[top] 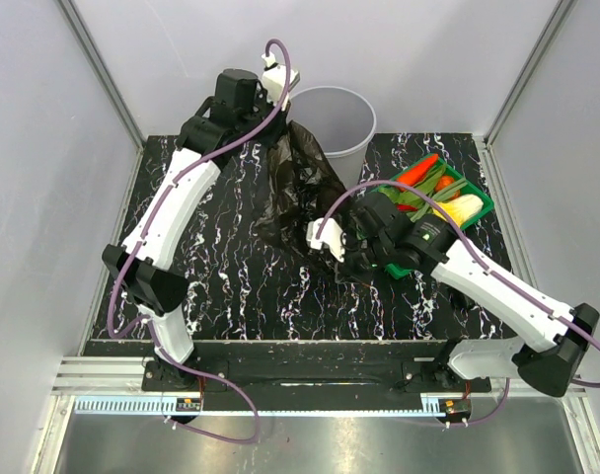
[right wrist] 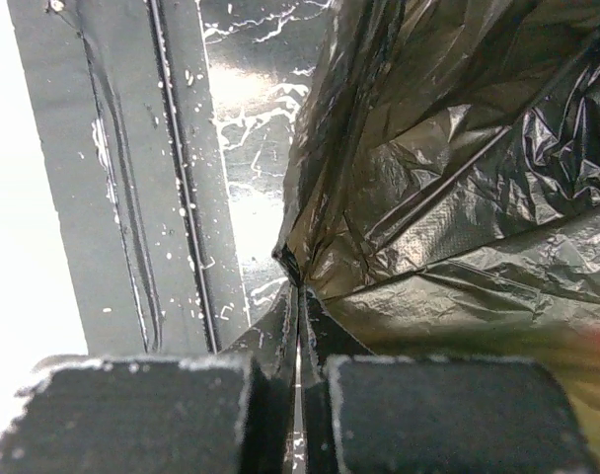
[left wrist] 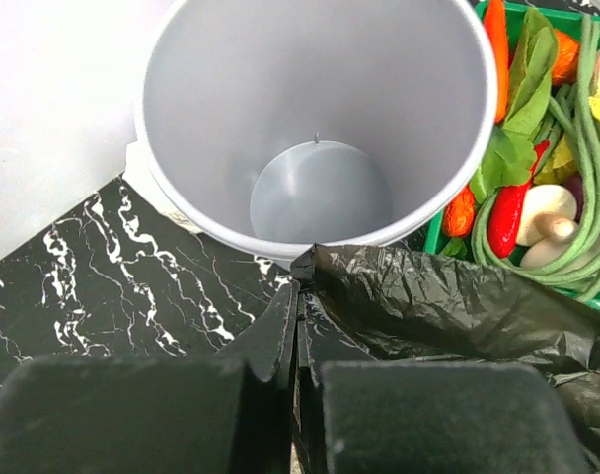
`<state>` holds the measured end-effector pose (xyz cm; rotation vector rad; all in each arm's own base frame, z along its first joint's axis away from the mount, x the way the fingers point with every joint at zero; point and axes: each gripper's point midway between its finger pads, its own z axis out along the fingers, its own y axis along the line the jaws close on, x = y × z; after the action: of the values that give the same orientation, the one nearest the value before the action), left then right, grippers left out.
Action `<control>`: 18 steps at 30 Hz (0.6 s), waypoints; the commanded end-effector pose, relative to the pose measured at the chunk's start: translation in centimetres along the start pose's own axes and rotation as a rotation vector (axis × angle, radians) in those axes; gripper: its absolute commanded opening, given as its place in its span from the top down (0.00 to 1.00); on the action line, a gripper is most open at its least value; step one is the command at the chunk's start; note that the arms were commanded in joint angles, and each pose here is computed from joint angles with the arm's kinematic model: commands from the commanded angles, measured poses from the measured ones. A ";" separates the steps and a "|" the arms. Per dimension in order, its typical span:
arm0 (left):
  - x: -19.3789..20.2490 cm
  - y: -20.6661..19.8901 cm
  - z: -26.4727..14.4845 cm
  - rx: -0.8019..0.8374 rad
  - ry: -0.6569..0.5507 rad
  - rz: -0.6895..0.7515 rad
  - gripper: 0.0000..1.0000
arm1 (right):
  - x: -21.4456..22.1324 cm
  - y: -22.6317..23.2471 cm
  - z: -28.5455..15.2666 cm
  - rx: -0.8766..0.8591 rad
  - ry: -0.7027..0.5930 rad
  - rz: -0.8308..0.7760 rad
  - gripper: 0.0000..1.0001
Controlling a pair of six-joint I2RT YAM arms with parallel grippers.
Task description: Put the trash bags into the trash bin
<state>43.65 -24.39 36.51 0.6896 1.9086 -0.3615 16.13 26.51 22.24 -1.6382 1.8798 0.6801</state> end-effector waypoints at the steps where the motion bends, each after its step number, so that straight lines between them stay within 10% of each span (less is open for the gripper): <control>1: -1.4 2.4 -0.9 -0.080 -0.067 0.018 1.00 | 1.2 -0.5 -2.0 0.088 0.038 -0.063 1.00; 18: -0.2 -3.9 -5.3 0.273 -0.157 -0.004 1.00 | -2.4 -7.4 -6.6 0.455 -0.056 0.039 0.89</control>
<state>39.59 -23.27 34.15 0.7733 1.9036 -0.5444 21.32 21.55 24.81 -1.4141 1.9258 0.2606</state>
